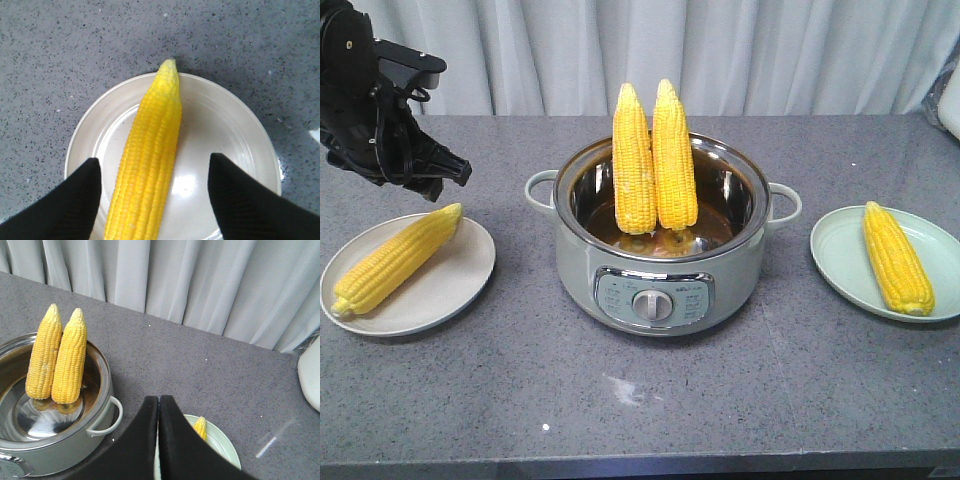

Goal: Distribute corn equally
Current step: 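Release the corn cob and raise the left gripper away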

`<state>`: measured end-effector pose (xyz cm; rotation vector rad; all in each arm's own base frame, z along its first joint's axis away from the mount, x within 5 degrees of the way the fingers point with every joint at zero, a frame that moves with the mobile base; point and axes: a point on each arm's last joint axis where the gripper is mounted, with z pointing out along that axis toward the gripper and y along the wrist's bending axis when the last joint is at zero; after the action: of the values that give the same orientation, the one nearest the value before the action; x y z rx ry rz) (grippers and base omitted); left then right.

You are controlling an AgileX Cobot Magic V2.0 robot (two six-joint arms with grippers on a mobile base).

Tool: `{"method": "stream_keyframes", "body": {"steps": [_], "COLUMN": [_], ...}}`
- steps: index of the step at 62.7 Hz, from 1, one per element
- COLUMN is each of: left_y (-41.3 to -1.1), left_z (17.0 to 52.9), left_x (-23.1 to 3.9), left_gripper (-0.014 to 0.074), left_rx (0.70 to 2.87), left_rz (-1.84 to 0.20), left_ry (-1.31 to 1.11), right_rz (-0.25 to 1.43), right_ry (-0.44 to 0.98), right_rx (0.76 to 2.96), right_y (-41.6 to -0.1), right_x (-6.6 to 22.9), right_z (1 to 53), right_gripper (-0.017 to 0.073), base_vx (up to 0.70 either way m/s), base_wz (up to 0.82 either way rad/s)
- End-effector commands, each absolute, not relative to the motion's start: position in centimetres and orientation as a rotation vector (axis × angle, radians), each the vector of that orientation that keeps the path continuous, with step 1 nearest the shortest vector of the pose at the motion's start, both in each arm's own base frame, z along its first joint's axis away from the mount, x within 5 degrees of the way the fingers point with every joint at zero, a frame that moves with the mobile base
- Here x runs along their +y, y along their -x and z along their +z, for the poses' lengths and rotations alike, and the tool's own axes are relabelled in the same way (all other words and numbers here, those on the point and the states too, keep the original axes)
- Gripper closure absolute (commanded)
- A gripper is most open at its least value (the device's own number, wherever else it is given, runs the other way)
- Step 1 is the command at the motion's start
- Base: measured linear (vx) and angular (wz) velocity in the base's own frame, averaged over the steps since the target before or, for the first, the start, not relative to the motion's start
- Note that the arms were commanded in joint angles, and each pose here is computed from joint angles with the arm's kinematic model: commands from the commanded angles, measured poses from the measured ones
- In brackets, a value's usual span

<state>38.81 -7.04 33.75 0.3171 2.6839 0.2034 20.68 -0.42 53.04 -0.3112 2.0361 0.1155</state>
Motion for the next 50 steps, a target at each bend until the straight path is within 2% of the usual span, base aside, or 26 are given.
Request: {"method": "stream_keyframes", "body": {"steps": [1, 13, 28, 41, 50], "left_y": [-37.5, -36.0, -33.6, -30.9, -28.9], "left_z": [37.6, 39.9, 43.6, 47.0, 49.2], "left_x": [-6.9, -7.1, -8.2, -9.0, -8.8], "left_gripper": [0.0141, 0.0141, 0.0166, 0.0225, 0.0265], "left_rx": [2.551, 2.483, 2.323, 2.160, 2.054], "left_rz": [0.146, 0.049, -0.213, -0.397, -0.422], "left_ry": [-0.273, -0.251, -0.247, -0.286, -0.305], "right_rz": [0.100, 0.100, 0.105, 0.203, 0.301], "right_ry": [0.294, 0.294, 0.296, 0.357, 0.440], "right_rx": [1.942, 1.942, 1.941, 1.905, 1.867], "right_y": [-20.0, -20.0, -20.0, -20.3, -21.5], "right_x": [-0.4, -0.4, -0.3, 0.5, 1.2], "right_z": [54.4, 54.4, 54.4, 54.5, 54.3], "right_gripper": [0.0568, 0.0568, 0.0568, 0.0564, 0.0559], "base_vx": [0.00, 0.00, 0.00, 0.00, 0.00], "base_wz": [0.00, 0.00, 0.00, 0.00, 0.00]}}
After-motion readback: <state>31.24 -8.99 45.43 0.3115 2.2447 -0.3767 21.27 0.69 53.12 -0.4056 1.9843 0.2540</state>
